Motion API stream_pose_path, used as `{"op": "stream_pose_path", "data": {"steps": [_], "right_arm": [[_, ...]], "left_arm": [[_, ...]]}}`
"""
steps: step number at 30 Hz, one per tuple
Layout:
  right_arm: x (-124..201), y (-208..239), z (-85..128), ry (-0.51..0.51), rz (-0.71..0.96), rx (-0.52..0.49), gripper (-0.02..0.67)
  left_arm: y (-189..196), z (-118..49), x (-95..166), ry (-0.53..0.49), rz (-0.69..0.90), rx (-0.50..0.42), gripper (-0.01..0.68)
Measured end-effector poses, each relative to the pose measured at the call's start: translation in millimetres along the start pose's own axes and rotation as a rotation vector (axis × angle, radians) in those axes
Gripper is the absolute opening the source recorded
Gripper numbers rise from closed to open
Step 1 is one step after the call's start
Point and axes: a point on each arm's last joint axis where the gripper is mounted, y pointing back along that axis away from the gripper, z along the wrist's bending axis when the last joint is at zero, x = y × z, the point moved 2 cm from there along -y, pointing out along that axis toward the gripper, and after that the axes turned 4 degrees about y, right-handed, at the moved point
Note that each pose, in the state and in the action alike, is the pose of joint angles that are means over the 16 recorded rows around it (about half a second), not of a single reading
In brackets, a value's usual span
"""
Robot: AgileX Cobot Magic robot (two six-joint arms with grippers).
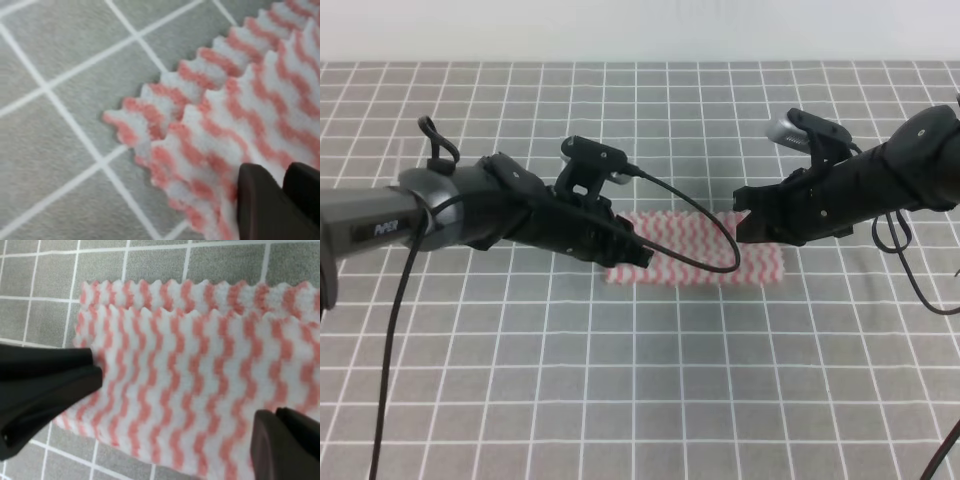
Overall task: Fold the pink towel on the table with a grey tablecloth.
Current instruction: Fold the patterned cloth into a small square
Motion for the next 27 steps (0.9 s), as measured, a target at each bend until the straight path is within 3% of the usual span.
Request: {"op": "stream_pose_path", "data": {"steps": [5, 16, 27], "right_arm": [[0, 0, 0, 0.0, 0.001, 0.0, -0.015], [1, -1, 0, 0.0, 0.004, 0.0, -0.015], [1, -1, 0, 0.0, 0.005, -0.001, -0.015]], "left_arm": [[9, -4.1, -5, -0.02, -0.006, 0.014, 0.112], [23, -22.4, -1, -0.012, 0.087, 0.147, 0.111], [15, -10.3, 9, 0.011, 0.137, 0.102, 0.111]]}}
